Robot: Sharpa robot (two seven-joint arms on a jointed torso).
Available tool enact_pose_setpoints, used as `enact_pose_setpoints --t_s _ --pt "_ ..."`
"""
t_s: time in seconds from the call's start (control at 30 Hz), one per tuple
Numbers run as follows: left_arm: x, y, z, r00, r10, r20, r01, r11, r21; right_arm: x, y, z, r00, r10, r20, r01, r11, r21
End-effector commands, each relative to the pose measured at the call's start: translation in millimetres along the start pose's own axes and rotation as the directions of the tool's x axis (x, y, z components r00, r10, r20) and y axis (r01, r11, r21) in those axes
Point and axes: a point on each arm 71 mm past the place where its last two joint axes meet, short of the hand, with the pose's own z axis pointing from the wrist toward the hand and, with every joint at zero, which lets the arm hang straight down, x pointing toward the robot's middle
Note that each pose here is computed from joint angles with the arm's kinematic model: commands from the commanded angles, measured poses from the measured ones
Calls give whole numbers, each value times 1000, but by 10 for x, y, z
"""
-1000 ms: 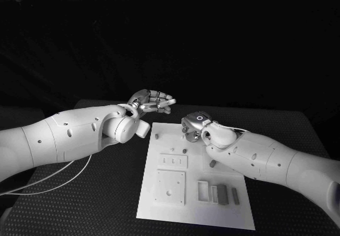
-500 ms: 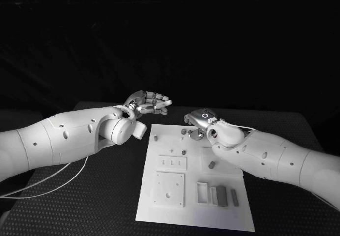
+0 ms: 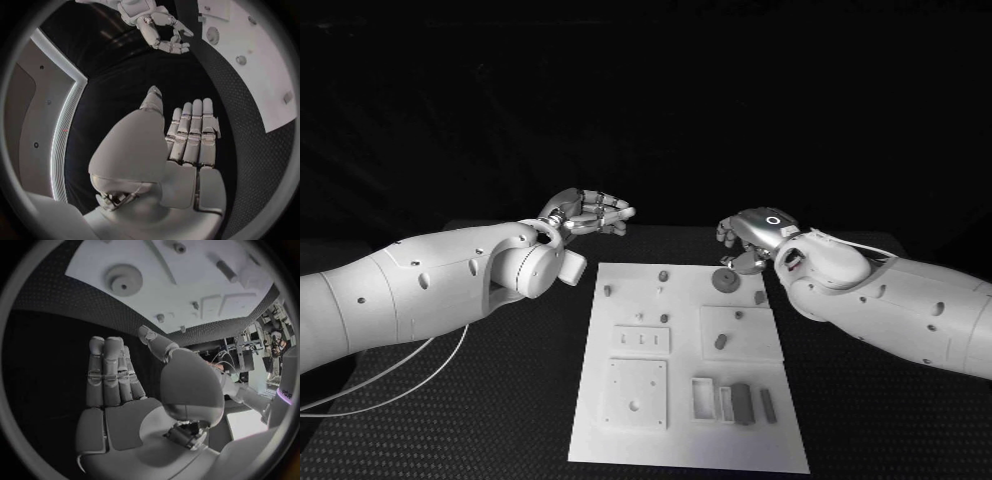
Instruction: Assemble the parts on the task board
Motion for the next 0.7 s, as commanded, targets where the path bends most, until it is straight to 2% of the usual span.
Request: enact_pose_setpoints --t_s 0.03,0.2,0.33,0.5,0.7 --pt "-26 0 -2 1000 0 17 -1 1000 20 71 -66 -80 991 6 -134 -10 1000 -29" --pt "-29 16 -9 1000 0 17 0 1000 17 102 -193 -157 984 10 -178 -14 1000 -19" --pt "-32 29 -8 1000 -2 17 1 1000 14 140 -225 -130 980 4 -197 -7 1000 -17" --pt "-31 45 -6 1000 -2 17 2 1000 8 266 -217 -94 974 -1 -228 -3 1000 -16" --pt "-18 52 0 1000 -3 13 3 1000 7 384 -199 -28 975 -3 -221 -2 1000 -20"
